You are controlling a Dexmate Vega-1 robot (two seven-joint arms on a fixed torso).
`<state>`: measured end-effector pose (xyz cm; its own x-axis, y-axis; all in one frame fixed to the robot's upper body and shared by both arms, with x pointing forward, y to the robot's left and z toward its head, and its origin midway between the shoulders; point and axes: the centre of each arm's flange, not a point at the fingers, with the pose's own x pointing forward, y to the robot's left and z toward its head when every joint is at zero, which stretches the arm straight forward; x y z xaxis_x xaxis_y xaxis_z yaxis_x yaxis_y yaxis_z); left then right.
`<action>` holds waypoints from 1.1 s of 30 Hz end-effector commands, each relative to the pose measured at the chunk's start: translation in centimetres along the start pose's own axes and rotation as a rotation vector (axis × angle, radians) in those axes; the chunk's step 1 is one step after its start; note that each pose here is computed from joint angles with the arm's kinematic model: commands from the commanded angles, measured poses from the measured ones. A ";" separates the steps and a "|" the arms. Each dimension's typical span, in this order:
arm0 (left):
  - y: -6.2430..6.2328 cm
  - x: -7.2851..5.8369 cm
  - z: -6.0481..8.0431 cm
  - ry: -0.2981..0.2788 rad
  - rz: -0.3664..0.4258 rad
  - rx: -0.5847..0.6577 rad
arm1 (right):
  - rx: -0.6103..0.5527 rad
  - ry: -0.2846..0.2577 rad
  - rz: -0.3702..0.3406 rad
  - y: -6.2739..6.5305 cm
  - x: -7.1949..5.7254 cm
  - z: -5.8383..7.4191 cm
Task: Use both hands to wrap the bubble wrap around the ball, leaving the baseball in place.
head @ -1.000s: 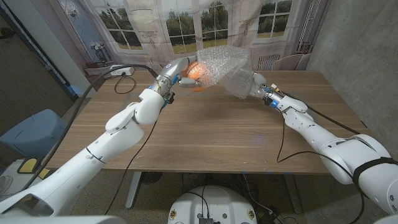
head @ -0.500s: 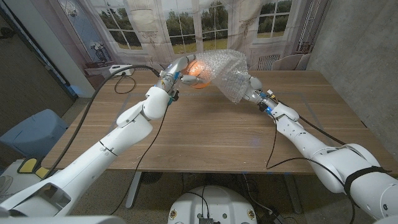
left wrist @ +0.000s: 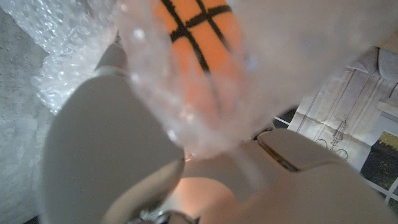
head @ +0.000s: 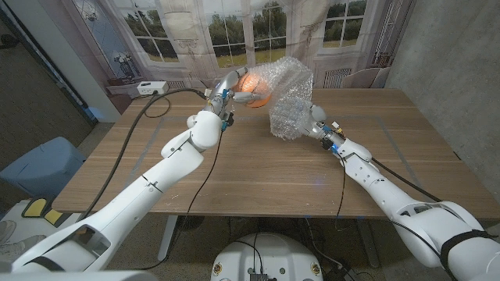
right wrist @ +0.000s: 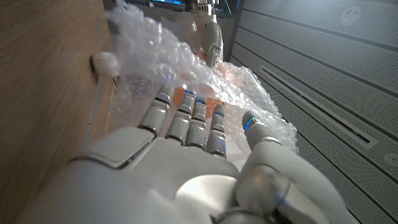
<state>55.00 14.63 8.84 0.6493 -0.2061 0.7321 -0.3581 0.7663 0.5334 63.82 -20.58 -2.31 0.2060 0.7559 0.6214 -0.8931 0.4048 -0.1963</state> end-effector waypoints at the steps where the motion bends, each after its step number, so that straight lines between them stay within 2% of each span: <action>1: -2.4 -0.3 0.5 0.025 0.112 0.128 | 0.064 0.035 0.035 2.0 -0.1 -0.1; 2: -2.8 -0.5 0.8 0.013 0.113 0.207 | 0.080 0.051 0.020 2.1 -0.2 0.0; 4: -2.9 -0.5 1.0 0.008 0.114 0.249 | 0.074 0.057 0.012 2.2 -0.3 0.2; 6: -3.5 -0.8 1.5 -0.017 0.117 0.387 | 0.083 0.083 -0.009 2.4 -0.5 0.6; 7: -3.5 -0.8 1.5 -0.016 0.117 0.390 | 0.083 0.083 -0.010 2.4 -0.5 0.6; 9: -4.0 -1.1 2.1 -0.049 0.122 0.518 | 0.099 0.124 -0.011 2.8 -0.5 1.1; 13: -4.9 -1.6 2.8 -0.089 0.119 0.659 | 0.116 0.204 0.006 3.3 -0.4 1.6; 20: -5.7 -2.2 3.5 -0.115 0.117 0.806 | 0.161 0.395 -0.015 3.8 -0.5 2.2; 24: -6.0 -2.2 3.7 -0.111 0.068 0.863 | 0.178 0.481 -0.060 3.8 -0.8 2.4; 28: -6.5 -2.4 3.8 -0.109 -0.007 0.922 | 0.179 0.576 -0.091 3.1 -1.3 2.8; 30: -6.7 -2.4 3.8 -0.107 -0.062 0.949 | 0.165 0.618 -0.127 2.5 -1.7 3.0; 33: -7.1 -2.3 3.9 -0.105 -0.147 0.978 | 0.102 0.678 -0.147 1.0 -2.5 3.9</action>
<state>53.58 8.46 5.72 0.5711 -0.2761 0.7731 -0.7771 0.1216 0.6175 60.15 -20.88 -1.77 0.3704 0.8955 0.2467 -0.9226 0.3854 -0.0139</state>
